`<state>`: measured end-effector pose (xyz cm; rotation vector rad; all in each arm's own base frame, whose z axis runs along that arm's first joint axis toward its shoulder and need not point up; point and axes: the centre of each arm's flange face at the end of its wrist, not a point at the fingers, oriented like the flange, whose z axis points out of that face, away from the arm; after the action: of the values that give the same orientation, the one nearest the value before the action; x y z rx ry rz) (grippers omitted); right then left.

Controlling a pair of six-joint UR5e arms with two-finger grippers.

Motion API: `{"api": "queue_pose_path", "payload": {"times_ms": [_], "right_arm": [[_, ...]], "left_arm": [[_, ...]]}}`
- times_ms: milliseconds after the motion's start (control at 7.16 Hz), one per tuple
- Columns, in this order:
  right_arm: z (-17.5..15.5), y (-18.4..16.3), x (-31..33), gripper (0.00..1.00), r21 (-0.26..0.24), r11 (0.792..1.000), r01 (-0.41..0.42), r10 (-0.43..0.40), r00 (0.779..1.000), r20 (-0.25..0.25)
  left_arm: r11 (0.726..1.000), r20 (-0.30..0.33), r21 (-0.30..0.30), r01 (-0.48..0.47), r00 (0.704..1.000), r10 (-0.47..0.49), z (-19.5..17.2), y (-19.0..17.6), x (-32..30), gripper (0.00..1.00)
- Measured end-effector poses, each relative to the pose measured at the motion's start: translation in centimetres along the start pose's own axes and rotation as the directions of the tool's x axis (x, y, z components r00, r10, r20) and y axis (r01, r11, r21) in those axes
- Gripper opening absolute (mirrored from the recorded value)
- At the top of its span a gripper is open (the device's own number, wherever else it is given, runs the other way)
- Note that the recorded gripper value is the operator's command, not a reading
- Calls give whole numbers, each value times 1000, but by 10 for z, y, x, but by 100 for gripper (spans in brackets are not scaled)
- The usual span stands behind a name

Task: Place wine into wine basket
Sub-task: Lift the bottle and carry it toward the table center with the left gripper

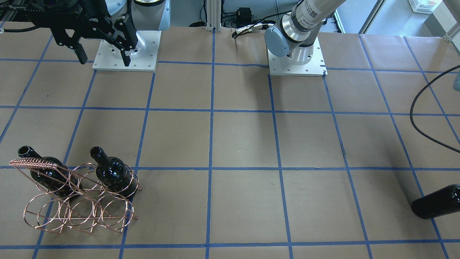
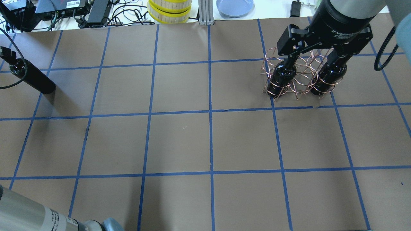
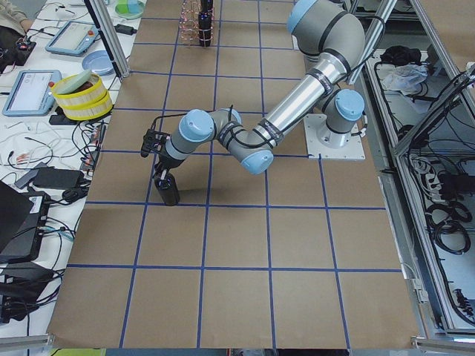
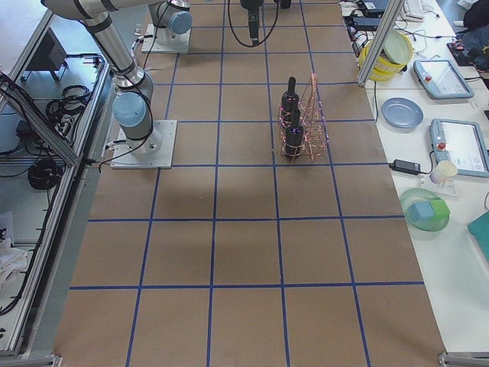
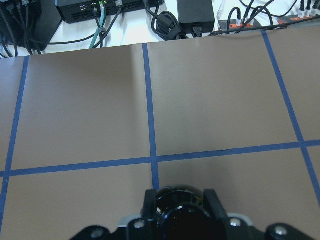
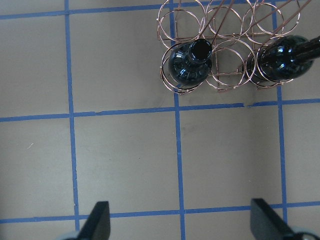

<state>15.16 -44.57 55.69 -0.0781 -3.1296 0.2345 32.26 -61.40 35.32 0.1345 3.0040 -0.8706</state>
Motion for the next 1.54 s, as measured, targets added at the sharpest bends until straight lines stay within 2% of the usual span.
{"api": "queue_pose_path", "payload": {"times_ms": [140, 559, 838, 1117, 1257, 1536], "right_arm": [[1, 0, 0, 100, -3, 1000, -5, 5, 1000, -3], [3, -2, 0, 100, -8, 1000, -10, 10, 1000, -3], [4, -1, 0, 100, -8, 1000, -12, 12, 1000, -4], [5, -2, 0, 100, -12, 1000, -13, 13, 1000, 1], [5, -2, 0, 100, -12, 1000, -14, 14, 1000, 1], [5, -2, 0, 100, -12, 1000, -14, 14, 1000, -3]], "left_arm": [[1000, -3, -5, 6, 1000, -6, -1, 0, 0, 11], [999, -22, -41, 31, 999, -32, -10, 0, 5, 9], [998, -12, -66, 19, 1000, -20, -29, -17, 38, 6], [994, -6, -106, -1, 1000, 0, -52, -33, 110, 6], [993, -18, -116, 15, 1000, -17, -59, -37, 154, 6], [985, -3, -153, 77, 997, -78, -71, -43, 270, 6]]}}
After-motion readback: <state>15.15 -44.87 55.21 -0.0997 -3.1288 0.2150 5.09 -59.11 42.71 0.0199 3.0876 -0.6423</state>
